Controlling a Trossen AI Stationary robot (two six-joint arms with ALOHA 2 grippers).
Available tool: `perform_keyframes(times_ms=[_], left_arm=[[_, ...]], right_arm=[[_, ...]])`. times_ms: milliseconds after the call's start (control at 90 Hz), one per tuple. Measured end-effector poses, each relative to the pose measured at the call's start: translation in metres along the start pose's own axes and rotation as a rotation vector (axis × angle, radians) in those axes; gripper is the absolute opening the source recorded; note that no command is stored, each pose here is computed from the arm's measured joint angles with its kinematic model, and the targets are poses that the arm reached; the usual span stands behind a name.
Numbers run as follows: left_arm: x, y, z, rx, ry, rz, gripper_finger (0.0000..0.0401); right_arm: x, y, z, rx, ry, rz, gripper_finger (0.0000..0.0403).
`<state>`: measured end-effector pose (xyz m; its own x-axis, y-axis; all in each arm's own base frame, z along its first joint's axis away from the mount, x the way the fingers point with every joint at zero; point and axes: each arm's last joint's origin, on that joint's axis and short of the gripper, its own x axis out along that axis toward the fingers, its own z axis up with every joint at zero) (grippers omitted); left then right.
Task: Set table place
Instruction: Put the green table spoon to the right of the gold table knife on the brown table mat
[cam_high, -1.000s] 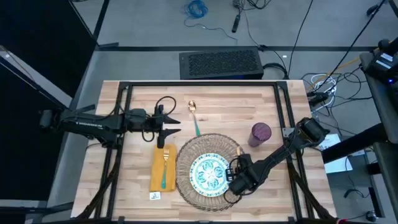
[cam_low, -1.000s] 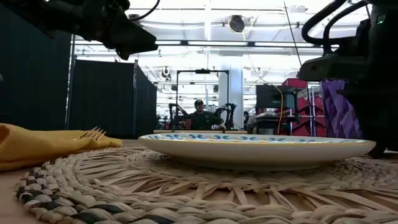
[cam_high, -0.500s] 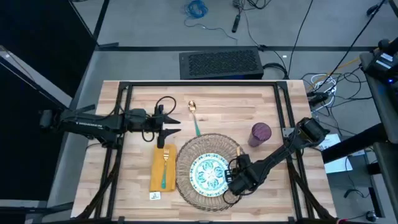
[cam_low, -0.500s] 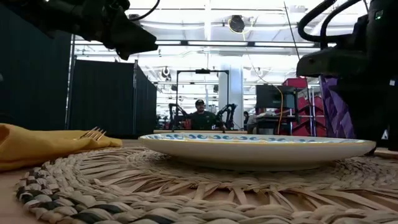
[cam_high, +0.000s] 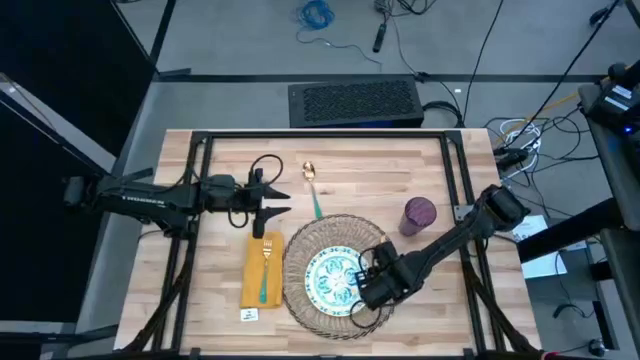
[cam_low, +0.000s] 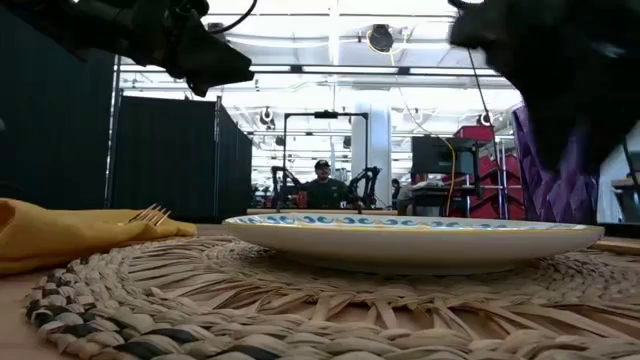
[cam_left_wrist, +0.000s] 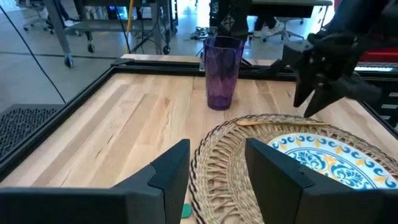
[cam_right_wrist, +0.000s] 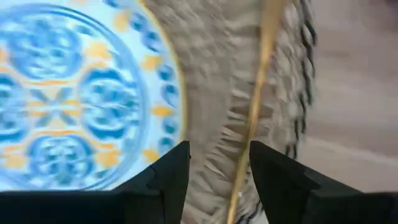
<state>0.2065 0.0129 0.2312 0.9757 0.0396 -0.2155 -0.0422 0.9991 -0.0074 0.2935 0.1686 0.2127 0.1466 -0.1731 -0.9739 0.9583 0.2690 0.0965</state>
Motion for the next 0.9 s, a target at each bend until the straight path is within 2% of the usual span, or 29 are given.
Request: perform_keyframes(times_ms=[233, 400, 722, 900], left_arm=[[0.000, 0.000, 0.000, 0.000, -0.001, 0.001, 0.0141], [0.000, 0.000, 0.000, -0.001, -0.004, 0.000, 0.0141], [-0.002, 0.000, 0.002, 0.009, -0.017, -0.011, 0.0141], [-0.023, -0.001, 0.018, 0.020, -0.123, 0.000, 0.0141]], right_arm=[[-0.027, 0.028, 0.037, -0.097, -0.083, 0.123, 0.0153], [-0.035, 0.039, 0.075, -0.141, -0.152, 0.149, 0.0153], [-0.019, 0.044, 0.177, -0.203, -0.203, 0.193, 0.0153], [-0.013, 0.040, 0.229, -0.228, -0.257, 0.255, 0.0153]])
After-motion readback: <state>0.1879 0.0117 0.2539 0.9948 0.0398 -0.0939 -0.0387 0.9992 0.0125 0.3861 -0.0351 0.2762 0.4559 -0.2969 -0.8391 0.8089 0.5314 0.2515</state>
